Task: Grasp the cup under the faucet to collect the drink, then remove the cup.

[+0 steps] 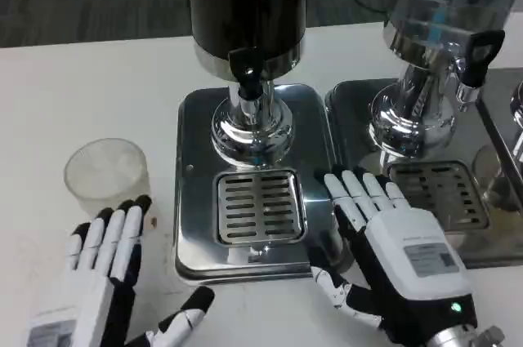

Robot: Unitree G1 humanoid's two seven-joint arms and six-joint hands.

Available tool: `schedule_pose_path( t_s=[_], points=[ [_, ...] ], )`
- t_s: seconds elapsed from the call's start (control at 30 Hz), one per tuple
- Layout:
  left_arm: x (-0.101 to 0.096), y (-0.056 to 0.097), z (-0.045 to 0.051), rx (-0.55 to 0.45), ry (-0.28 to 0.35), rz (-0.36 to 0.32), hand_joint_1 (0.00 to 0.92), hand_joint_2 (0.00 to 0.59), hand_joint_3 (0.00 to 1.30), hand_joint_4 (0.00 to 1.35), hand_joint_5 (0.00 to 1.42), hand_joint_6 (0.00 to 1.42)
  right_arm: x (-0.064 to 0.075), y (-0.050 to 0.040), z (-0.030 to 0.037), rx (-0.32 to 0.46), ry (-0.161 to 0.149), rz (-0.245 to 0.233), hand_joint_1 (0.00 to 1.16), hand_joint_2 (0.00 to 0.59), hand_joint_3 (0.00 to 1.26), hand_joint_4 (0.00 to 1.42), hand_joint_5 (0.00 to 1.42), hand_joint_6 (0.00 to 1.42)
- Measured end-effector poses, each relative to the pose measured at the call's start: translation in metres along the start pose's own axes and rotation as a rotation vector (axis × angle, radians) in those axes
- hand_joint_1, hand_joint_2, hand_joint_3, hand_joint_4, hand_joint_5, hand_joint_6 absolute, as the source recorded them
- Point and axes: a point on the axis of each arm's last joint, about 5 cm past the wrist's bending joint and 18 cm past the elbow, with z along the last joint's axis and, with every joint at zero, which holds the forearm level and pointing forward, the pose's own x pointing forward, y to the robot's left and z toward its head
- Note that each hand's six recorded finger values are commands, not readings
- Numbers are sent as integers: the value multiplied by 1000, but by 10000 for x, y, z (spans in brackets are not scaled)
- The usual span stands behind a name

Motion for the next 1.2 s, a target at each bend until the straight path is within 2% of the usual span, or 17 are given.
schedule_pose_path(
  t_s=[0.07,0.3,0.37,0.4,0.47,0.6,0.67,0.7,0.8,0.87,0.9,1.03,1.2],
  points=[
    [-7,27,-24,-9,2,32,0,178,0,0,0,0,0,8,13,1,0,2,427,458,43,0,0,0],
    [-4,134,-110,-46,21,116,0,152,13,0,0,0,-38,41,28,10,39,7,430,458,51,0,0,0],
    [35,169,-130,-65,22,156,0,144,53,0,0,0,-38,41,28,9,42,5,431,458,52,0,0,0],
    [90,205,-148,-72,12,206,0,146,79,0,0,0,-36,39,33,6,40,2,435,463,65,0,0,9],
    [142,216,-159,-104,10,243,0,145,105,0,17,0,-34,39,39,8,40,0,441,466,79,0,0,14],
    [226,206,-203,-168,69,309,0,124,148,0,105,9,-35,37,39,2,40,-2,446,466,93,0,0,27],
    [276,210,-222,-190,90,340,0,106,203,47,187,79,-35,36,37,3,41,-2,447,466,105,0,0,37],
    [333,207,-239,-218,118,371,0,96,189,54,197,98,-34,34,35,3,42,-4,449,466,116,0,0,50],
    [382,182,-287,-241,174,397,0,50,15,2,113,58,-48,26,29,6,51,-8,450,466,124,0,0,55],
    [439,166,-326,-224,210,395,0,21,1,0,48,16,-53,21,20,5,57,-9,451,471,131,0,0,68],
    [475,161,-343,-221,223,372,0,7,0,0,40,3,-59,19,17,6,61,-9,451,472,132,0,0,69],
    [549,101,-409,-258,265,285,0,0,0,0,37,0,-69,17,9,20,79,-7,451,472,133,0,0,72],
    [568,0,-482,-296,319,255,0,0,0,0,31,0,-64,14,8,21,83,-2,452,470,134,0,0,74]
  ],
)
